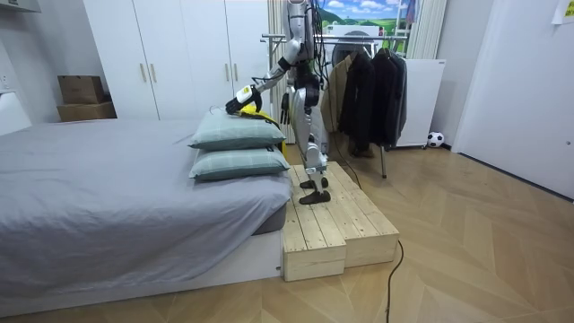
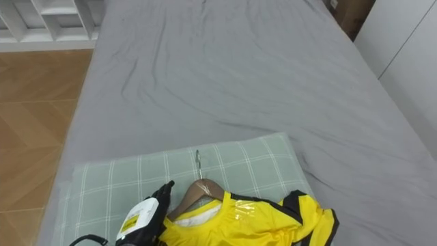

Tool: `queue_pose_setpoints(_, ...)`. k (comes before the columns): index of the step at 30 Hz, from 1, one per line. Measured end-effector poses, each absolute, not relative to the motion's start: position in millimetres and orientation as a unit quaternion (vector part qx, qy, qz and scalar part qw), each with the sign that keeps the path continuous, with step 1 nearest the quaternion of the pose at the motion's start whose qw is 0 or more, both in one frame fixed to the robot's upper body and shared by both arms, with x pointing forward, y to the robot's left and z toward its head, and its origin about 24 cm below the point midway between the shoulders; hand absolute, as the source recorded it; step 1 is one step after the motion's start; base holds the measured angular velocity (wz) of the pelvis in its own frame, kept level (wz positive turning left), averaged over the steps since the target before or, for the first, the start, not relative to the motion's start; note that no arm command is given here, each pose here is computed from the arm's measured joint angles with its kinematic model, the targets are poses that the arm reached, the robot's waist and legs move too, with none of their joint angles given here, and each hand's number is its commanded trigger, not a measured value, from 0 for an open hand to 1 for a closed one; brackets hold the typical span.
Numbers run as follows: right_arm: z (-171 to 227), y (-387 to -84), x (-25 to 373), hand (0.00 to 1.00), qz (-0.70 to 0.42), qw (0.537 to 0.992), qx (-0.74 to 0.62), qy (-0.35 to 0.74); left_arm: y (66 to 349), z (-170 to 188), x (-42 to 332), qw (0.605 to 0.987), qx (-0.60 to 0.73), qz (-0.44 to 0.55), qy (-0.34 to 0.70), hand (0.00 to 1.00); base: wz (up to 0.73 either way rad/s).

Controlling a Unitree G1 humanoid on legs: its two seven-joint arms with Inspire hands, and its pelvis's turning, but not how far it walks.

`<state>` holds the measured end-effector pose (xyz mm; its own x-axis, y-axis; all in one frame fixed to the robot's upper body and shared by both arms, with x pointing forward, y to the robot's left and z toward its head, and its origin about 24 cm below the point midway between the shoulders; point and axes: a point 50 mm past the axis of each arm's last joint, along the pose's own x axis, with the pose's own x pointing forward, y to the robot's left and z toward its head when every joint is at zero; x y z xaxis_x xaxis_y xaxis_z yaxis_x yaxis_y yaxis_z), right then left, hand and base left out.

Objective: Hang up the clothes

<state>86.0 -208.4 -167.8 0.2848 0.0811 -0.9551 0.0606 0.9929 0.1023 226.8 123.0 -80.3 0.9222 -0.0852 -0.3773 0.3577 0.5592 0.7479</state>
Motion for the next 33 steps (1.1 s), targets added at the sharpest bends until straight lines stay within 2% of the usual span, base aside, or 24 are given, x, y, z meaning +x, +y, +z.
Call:
queue_pose_setpoints(4,-166.9,-204.5,93.8,0.0,0.005,0.808,0.052,0.587,130.5,-84.2,225.0,0.869,0.45,-0.118,0.168,0.0,-0.54)
queue_pose_setpoints(11,-167.4,-199.4,95.3,0.0,0.01,0.81,0.054,0.584,131.4,-83.5,225.8,0.87,0.45,-0.114,0.168,0.0,0.3)
queue_pose_setpoints(22,-167.6,-196.5,95.2,0.0,0.025,0.806,0.06,0.588,147.6,-92.7,222.0,0.863,0.453,-0.101,0.201,0.0,-0.03)
queue_pose_setpoints(33,-167.3,-195.3,97.8,0.0,0.026,0.807,0.055,0.588,150.1,-107.6,211.4,0.853,0.451,-0.113,0.237,0.0,0.0)
